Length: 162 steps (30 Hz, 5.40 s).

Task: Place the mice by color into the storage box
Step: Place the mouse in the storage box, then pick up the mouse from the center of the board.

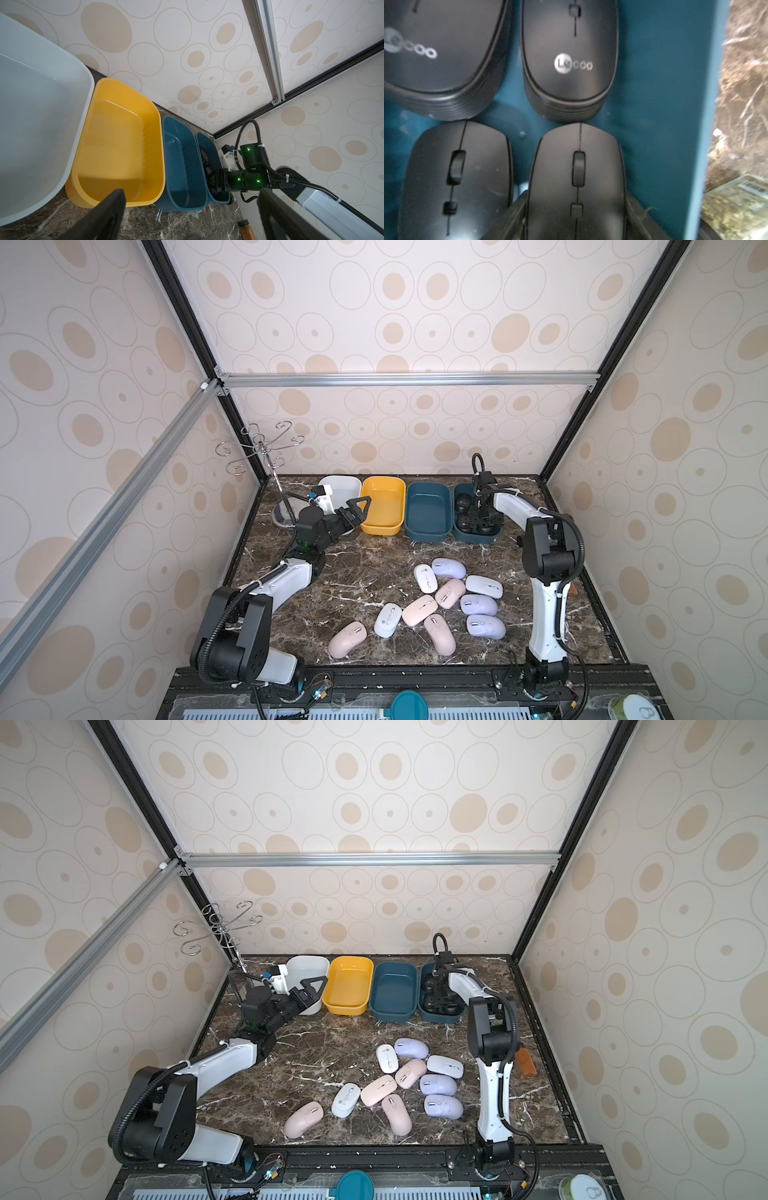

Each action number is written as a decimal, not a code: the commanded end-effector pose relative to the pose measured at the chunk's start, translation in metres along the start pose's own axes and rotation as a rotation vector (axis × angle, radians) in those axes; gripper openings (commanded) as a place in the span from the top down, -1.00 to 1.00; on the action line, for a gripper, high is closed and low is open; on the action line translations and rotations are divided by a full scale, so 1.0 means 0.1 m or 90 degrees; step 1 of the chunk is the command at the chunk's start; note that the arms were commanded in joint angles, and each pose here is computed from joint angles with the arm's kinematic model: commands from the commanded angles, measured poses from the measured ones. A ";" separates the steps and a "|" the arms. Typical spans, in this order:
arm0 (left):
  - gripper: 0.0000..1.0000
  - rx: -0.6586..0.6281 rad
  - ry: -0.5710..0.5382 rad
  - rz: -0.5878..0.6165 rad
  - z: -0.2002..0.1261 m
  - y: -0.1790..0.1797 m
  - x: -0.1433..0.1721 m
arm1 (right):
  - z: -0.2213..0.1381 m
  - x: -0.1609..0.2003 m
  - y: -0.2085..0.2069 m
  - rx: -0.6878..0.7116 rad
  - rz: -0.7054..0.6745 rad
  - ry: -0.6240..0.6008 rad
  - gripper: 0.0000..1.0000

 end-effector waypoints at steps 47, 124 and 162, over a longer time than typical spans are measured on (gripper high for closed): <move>-1.00 -0.042 -0.058 0.000 -0.08 0.04 -0.30 | -0.97 1.80 2.16 -0.248 -0.259 0.031 -0.50; -1.00 -0.010 -0.088 0.008 -0.17 -0.04 -0.45 | -1.01 1.10 2.76 -0.010 -0.281 -0.141 -0.89; -1.00 0.005 -0.060 0.003 -0.10 -0.05 -0.35 | -0.94 1.78 2.32 -0.191 -0.184 0.042 -0.47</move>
Point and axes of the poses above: each gripper's point midway between its finger pads, its own z axis out along the fingers, its own y axis along the line the jaws close on, x = y × z, the point moved 2 cm from there along -z, back along the fingers, and after that the axes turned 6 degrees about -z, right-handed, at the moved point
